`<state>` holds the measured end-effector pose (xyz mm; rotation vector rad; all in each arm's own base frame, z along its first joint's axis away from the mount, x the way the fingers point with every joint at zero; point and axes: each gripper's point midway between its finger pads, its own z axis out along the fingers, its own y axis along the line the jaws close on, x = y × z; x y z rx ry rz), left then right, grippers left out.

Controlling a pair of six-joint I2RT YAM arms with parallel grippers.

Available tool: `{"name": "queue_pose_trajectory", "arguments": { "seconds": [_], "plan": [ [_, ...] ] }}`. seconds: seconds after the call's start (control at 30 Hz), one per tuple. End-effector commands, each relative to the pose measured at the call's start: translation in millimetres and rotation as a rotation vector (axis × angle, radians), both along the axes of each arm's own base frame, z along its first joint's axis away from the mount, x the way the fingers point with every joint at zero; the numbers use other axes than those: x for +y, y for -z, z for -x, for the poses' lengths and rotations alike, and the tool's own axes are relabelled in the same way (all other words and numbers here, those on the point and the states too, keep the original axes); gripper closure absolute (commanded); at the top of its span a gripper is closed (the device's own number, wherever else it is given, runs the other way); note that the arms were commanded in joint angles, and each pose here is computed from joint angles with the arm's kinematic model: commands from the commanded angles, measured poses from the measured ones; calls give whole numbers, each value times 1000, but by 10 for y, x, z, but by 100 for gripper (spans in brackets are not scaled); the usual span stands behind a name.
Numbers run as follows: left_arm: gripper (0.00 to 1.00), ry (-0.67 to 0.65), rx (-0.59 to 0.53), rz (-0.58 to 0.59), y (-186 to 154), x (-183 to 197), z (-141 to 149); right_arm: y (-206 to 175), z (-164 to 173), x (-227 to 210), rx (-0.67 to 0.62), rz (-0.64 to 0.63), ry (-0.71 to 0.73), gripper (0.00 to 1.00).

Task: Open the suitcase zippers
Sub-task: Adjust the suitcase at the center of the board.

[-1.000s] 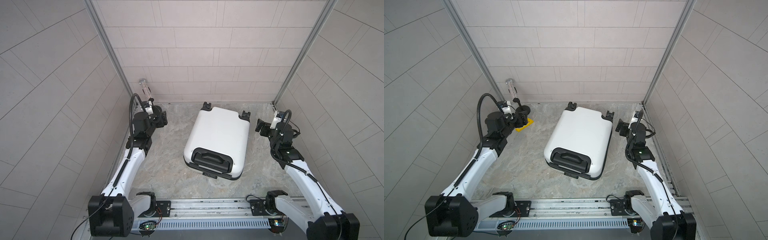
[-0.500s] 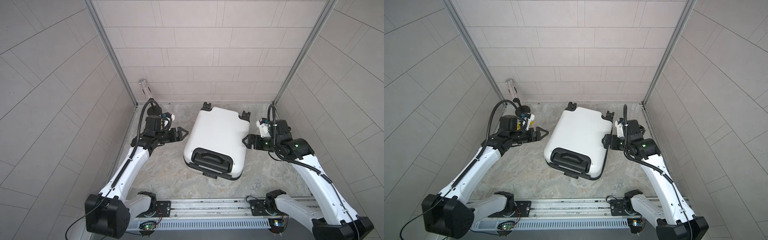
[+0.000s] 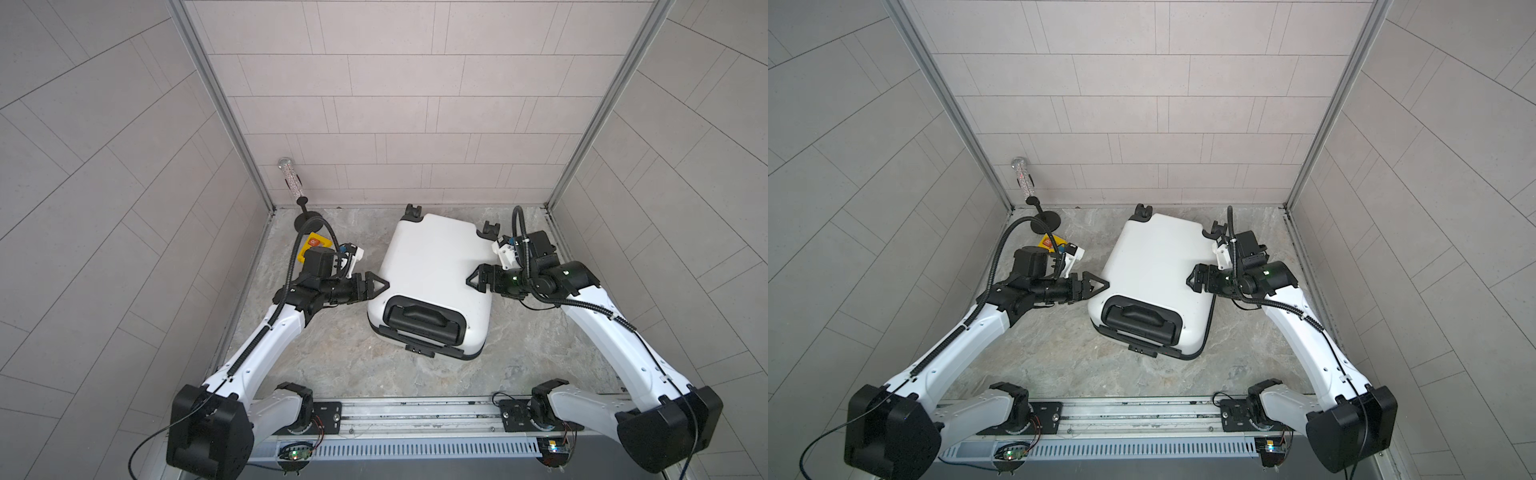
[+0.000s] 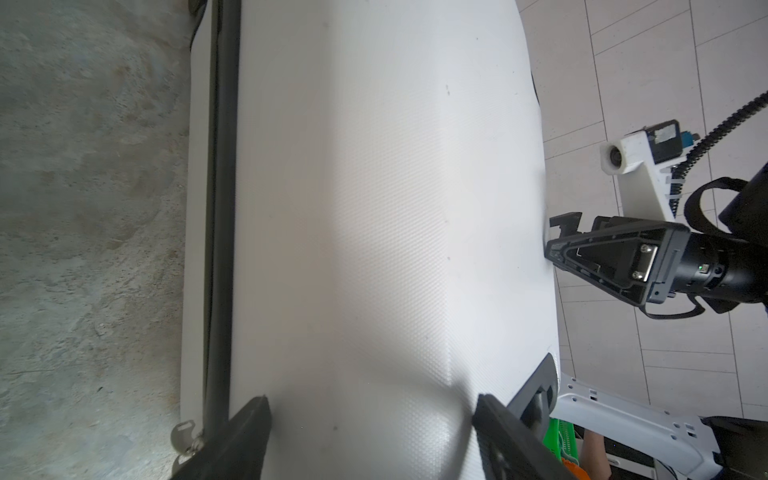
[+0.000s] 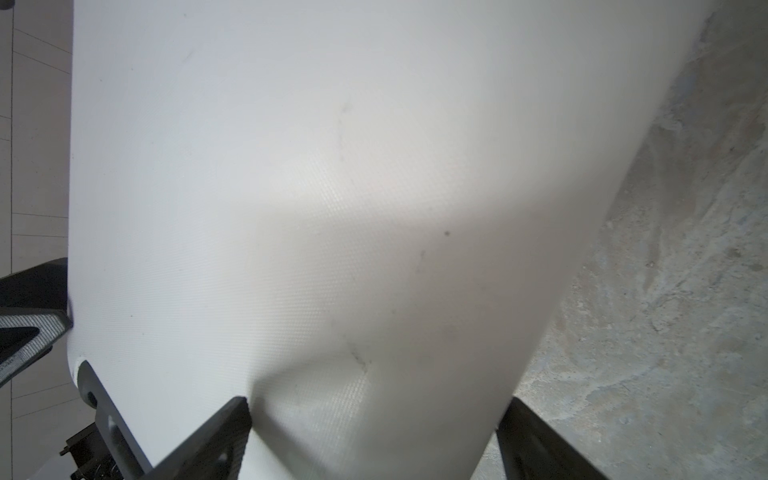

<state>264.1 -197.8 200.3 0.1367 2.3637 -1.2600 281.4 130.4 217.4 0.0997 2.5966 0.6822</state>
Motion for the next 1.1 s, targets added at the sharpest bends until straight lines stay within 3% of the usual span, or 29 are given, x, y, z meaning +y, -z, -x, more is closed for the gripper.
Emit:
{"name": "queue_pose_trajectory", "arguments": {
  "seconds": [0.0, 0.3, 0.47, 0.63, 0.83, 0.93, 1.07],
  "plan": [
    [19, 79, -35, 83, -137, -203, 147, -199, -447, 207, -136, -26, -78, 6],
    [19, 121, -75, 35, -10, -456, 308, -366, -1234, 482, -246, -13, -183, 7],
    [20, 93, -103, -2, -22, -544, 215, -691, -1386, 414, -367, 76, -241, 8],
    [20, -77, -173, -100, -109, -226, 23, -962, -1014, 235, -520, 252, -384, 11],
    [20, -342, -159, -218, -109, 386, -183, -973, -200, 105, -628, 442, -654, 19],
    [20, -393, -152, -264, -82, 569, -216, -899, 181, 117, -623, 491, -802, 21],
    [20, -444, -83, -320, 53, 774, -254, -697, 554, 145, -592, 648, -1067, 23]
  ]
}}
